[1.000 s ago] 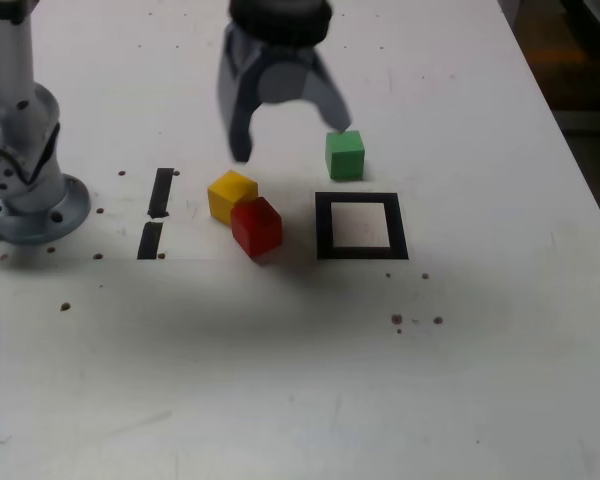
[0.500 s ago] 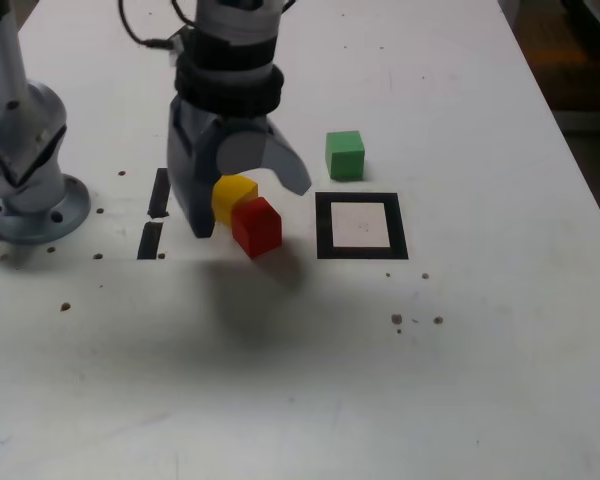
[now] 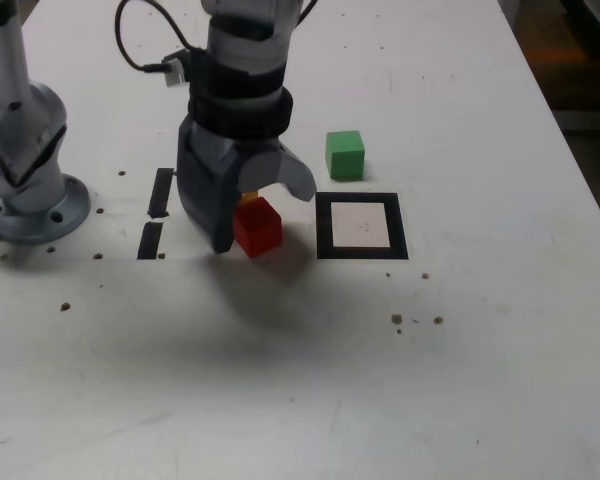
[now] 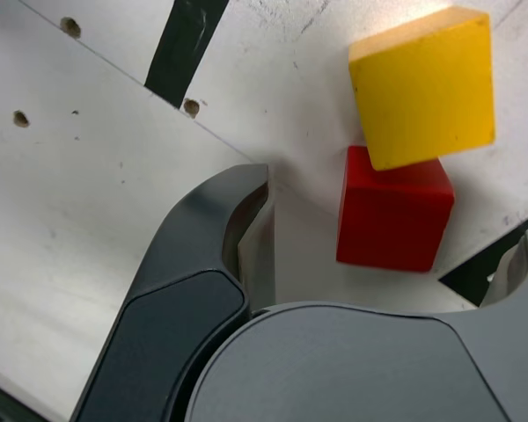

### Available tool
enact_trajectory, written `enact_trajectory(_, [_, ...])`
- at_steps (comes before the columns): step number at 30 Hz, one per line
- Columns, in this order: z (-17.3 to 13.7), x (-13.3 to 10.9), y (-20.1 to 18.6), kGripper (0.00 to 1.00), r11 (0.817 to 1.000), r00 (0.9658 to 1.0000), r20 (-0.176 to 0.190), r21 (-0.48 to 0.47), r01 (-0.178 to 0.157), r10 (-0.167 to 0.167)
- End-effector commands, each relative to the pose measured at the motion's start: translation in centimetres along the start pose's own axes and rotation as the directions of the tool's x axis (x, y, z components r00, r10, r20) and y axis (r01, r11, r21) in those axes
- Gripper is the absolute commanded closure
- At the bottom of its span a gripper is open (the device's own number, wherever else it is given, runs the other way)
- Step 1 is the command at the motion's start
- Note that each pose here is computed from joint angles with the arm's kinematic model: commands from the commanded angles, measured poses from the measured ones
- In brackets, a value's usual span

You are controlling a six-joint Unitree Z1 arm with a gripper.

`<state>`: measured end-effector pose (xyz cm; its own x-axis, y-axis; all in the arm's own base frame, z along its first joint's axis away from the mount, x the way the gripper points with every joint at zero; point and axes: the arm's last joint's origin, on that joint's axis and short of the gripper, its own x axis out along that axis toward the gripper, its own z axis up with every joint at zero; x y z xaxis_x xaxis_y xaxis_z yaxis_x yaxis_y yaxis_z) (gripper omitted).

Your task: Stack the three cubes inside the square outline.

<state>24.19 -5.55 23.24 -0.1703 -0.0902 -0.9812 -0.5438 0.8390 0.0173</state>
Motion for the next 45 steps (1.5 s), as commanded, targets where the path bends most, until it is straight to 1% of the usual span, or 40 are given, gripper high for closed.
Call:
enact_trajectory(1, [0.3, 0.7, 0.0, 0.10, 1.000, 1.0000, -0.003, -0.012, -0.006, 0.006])
enact_trajectory(6, [1.1, 2.0, 0.1, 0.12, 1.000, 0.9998, -0.013, -0.028, -0.013, 0.013])
enact_trajectory(9, [1.5, 2.3, 0.3, 0.17, 0.999, 0.9996, -0.021, -0.038, -0.018, 0.017])
enact_trajectory(11, [1.6, 2.3, 0.4, 0.23, 0.999, 0.9996, -0.023, -0.043, -0.017, 0.016])
enact_trajectory(12, [1.7, 2.3, 0.5, 0.29, 0.999, 0.9996, -0.025, -0.046, -0.016, 0.014])
enact_trajectory(15, [1.8, 2.2, 0.4, 0.43, 0.999, 0.9994, -0.031, -0.050, -0.014, 0.013])
enact_trajectory(20, [1.9, 2.4, 0.4, 0.55, 0.999, 0.9992, -0.035, -0.050, -0.018, 0.016])
enact_trajectory(23, [2.0, 2.3, 0.3, 0.65, 0.999, 0.9995, -0.029, -0.047, -0.014, 0.012])
enact_trajectory(25, [2.0, 1.8, 0.2, 0.70, 0.999, 0.9996, -0.025, -0.046, -0.011, 0.010])
enact_trajectory(27, [2.0, 0.8, 0.0, 0.73, 0.999, 0.9995, -0.029, -0.047, -0.017, 0.015])
enact_trajectory(29, [1.9, -0.9, -0.3, 0.74, 0.998, 0.9988, -0.037, -0.045, -0.033, 0.032])
enact_trajectory(31, [1.9, -2.8, -0.7, 0.74, 0.998, 0.9978, -0.034, -0.034, -0.057, 0.056])
enact_trajectory(34, [2.6, -5.1, -1.9, 0.74, 0.996, 0.9962, -0.003, 0.038, -0.086, 0.087])
enact_trajectory(36, [3.8, -5.9, -2.9, 0.74, 0.987, 0.9950, 0.026, 0.124, -0.099, 0.097])
enact_trajectory(37, [4.6, -6.0, -3.5, 0.74, 0.980, 0.9945, 0.037, 0.171, -0.103, 0.098])
enact_trajectory(40, [6.9, -5.8, -4.6, 0.74, 0.950, 0.9931, 0.061, 0.292, -0.114, 0.100])
enact_trajectory(42, [8.0, -5.4, -4.8, 0.74, 0.933, 0.9923, 0.068, 0.338, -0.121, 0.104])
enact_trajectory(45, [8.9, -5.0, -4.7, 0.74, 0.921, 0.9906, 0.089, 0.368, -0.130, 0.104])
